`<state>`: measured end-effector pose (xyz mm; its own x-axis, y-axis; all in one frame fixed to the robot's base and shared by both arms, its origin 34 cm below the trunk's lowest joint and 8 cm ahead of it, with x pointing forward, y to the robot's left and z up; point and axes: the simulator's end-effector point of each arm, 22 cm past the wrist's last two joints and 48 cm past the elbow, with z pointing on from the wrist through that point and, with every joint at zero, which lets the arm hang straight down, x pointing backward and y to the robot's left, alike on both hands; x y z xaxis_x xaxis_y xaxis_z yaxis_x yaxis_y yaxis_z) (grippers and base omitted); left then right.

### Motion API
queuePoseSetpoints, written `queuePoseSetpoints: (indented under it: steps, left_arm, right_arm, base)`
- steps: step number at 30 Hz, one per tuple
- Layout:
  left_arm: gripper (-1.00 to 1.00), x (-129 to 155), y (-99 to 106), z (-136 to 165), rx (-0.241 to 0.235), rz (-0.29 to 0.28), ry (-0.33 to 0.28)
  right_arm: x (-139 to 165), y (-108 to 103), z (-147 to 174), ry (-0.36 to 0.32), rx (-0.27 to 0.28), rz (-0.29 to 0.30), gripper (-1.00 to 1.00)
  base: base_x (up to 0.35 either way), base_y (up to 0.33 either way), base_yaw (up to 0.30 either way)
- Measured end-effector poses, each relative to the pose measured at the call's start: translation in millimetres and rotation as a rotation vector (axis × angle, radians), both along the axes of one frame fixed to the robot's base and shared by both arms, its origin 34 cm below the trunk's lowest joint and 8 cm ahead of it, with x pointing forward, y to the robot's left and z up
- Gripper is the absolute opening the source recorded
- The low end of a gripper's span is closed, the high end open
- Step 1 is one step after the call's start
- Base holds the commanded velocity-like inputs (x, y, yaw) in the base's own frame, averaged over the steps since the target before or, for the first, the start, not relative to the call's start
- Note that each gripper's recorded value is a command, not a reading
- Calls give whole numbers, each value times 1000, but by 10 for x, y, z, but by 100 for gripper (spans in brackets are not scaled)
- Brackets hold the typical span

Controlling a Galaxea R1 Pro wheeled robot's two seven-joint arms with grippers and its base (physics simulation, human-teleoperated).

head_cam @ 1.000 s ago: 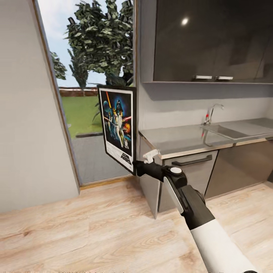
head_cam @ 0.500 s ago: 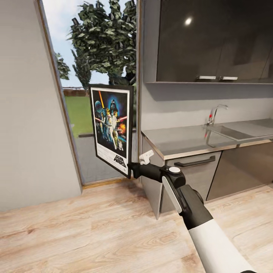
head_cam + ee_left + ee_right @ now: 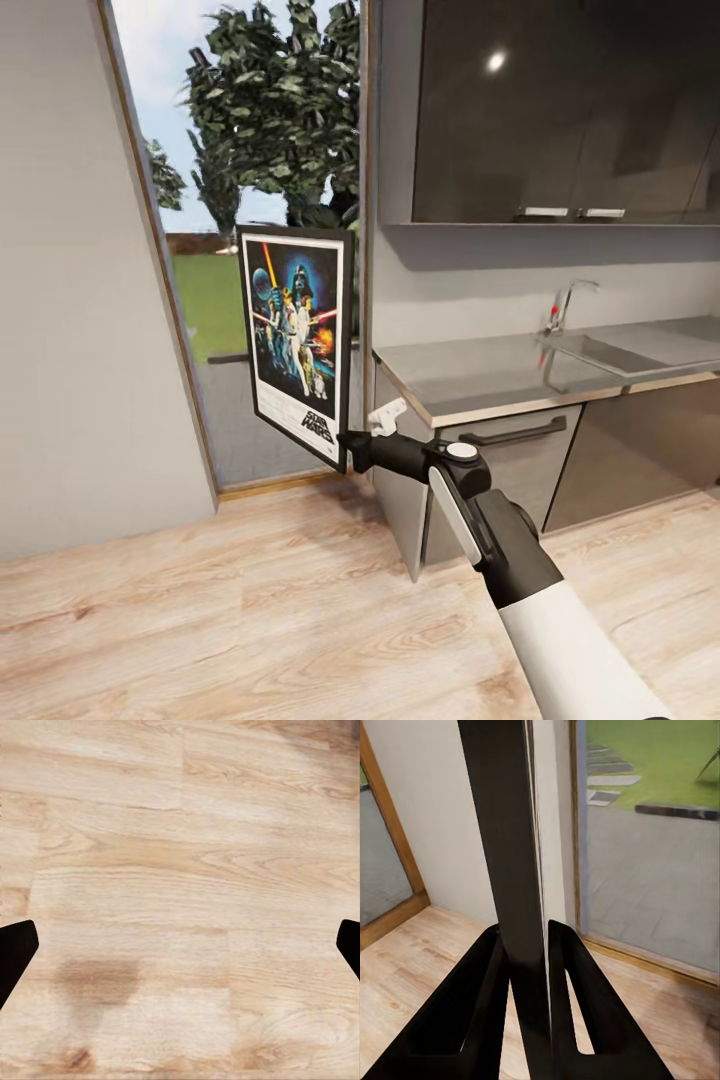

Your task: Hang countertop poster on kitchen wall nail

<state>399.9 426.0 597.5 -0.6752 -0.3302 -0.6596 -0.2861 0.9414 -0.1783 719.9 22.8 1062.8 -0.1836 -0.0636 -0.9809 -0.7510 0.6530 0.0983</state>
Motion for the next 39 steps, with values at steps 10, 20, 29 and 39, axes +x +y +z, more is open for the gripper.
queuePoseSetpoints:
  steps: [10, 20, 29, 39]
  left_arm:
    - [100, -38, -5, 119, -1, 0, 15]
    - [100, -48, -6, 264, -1, 0, 17]
    - [100, -56, 0, 396, 0, -1, 17]
    - [100, -69, -2, 532, 0, -1, 17]
  right_arm:
    - [34, -16, 71, 13, -3, -3, -100]
    - [33, -14, 217, 13, -2, -3, -100]
    - [15, -111, 567, -47, 1, -13, -100]
    - [117, -446, 735, -59, -9, -66, -100]
  base:
    - [0, 0, 0]
    - [0, 0, 0]
    - [0, 0, 0]
    - [0, 0, 0]
